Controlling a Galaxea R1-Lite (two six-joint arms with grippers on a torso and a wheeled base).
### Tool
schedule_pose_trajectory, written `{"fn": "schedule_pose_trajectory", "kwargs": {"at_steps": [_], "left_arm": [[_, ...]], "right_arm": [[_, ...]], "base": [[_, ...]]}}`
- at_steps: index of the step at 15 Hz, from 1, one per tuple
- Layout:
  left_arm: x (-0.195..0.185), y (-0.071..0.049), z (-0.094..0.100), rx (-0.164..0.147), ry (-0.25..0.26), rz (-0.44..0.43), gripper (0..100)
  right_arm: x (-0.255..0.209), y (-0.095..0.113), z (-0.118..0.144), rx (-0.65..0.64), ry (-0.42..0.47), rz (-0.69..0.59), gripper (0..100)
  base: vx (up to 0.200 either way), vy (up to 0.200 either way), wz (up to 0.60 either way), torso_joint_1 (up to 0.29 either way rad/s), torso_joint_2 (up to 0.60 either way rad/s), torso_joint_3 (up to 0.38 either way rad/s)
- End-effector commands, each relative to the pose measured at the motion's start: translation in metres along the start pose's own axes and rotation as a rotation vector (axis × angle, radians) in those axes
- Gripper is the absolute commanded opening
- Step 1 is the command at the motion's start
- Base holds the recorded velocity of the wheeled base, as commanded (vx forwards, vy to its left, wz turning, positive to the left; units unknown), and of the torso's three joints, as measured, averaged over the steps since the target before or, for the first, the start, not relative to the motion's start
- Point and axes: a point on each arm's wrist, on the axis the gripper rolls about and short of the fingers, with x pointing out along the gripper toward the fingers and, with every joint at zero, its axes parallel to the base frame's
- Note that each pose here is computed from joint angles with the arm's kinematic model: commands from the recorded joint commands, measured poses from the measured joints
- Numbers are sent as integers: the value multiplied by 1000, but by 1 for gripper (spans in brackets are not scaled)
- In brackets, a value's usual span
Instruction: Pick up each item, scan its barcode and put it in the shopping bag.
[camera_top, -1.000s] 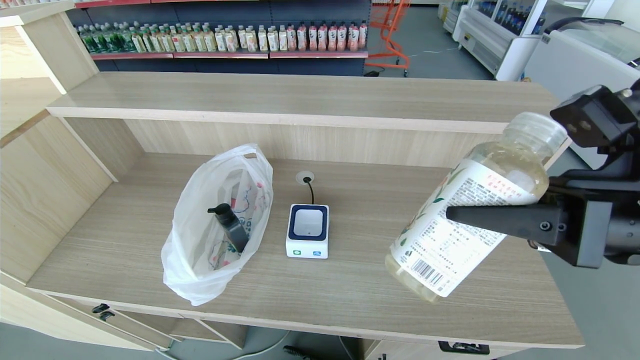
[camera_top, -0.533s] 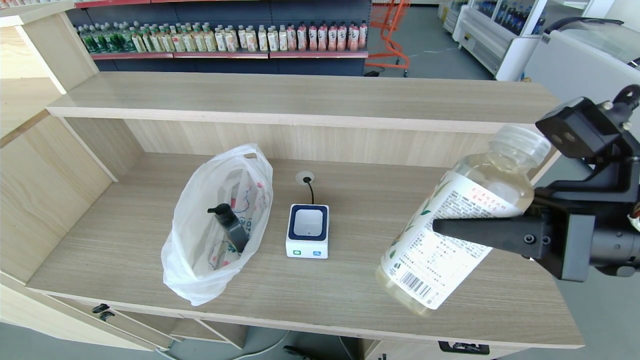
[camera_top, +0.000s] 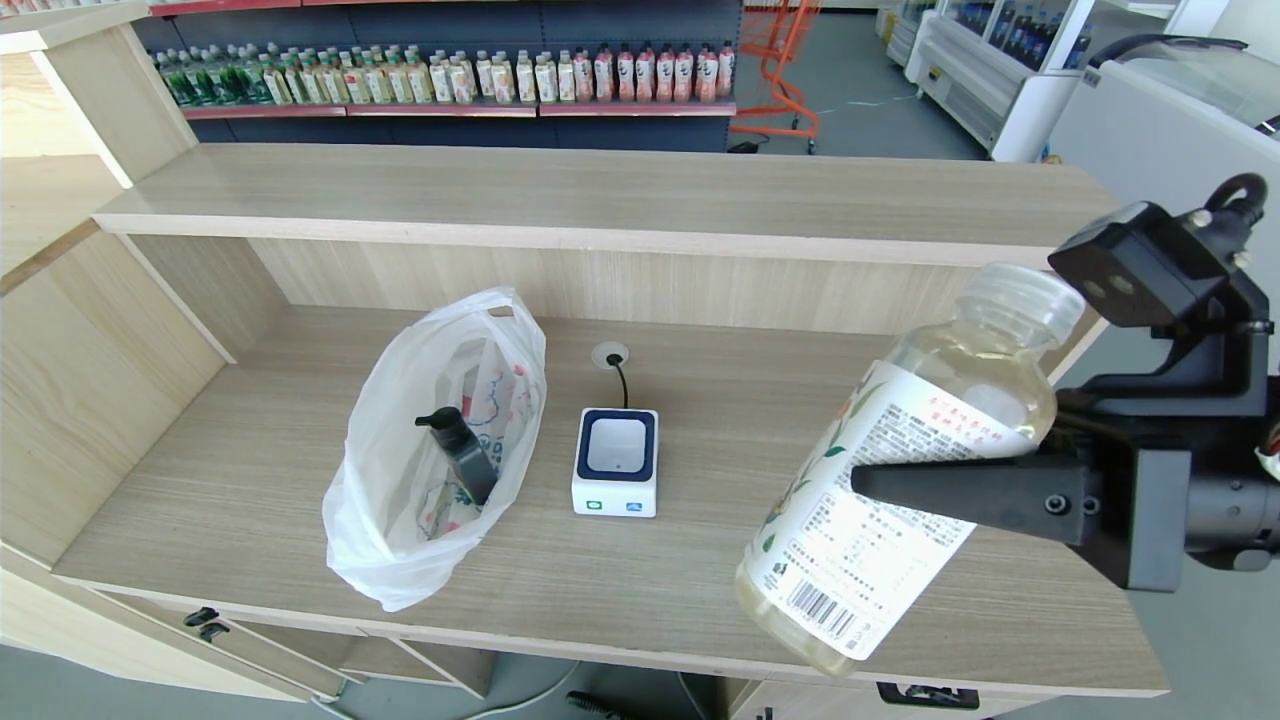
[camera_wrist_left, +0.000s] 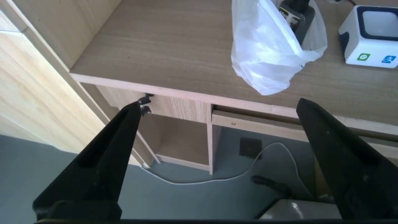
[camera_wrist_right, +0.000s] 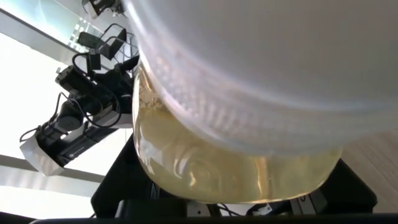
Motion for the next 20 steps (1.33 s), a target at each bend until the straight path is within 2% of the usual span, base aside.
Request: {"fn": "schedule_pose_trajectory", "kwargs": {"at_steps": [1,10,11,13,16,18,20], "left_arm": [[0,0,0,0,1,0,100],[0,0,0,0,0,0,100],[0,0,0,0,0,0,100],[0,0,0,0,0,0,100],[0,0,0,0,0,0,100],[0,0,0,0,0,0,100],[0,0,0,0,0,0,100]], "right_arm": [[2,-1,0,2,4,3,0],[0,-2,3,-24,-9,-11,0],[-3,-5,2,-92,-13,-30,0],[-14,-25,-4,-385,11,-143,0],[-40,-50,-10,-817,120,-449,0],[-51,-51,-6,-998,181,-581,0],[-61,-41,-7,-1070,222,-700,0]], "base": [[0,0,0,0,0,0],[0,0,0,0,0,0],[0,0,0,0,0,0],[0,0,0,0,0,0],[0,0,0,0,0,0],[0,0,0,0,0,0],[0,0,0,0,0,0]]}}
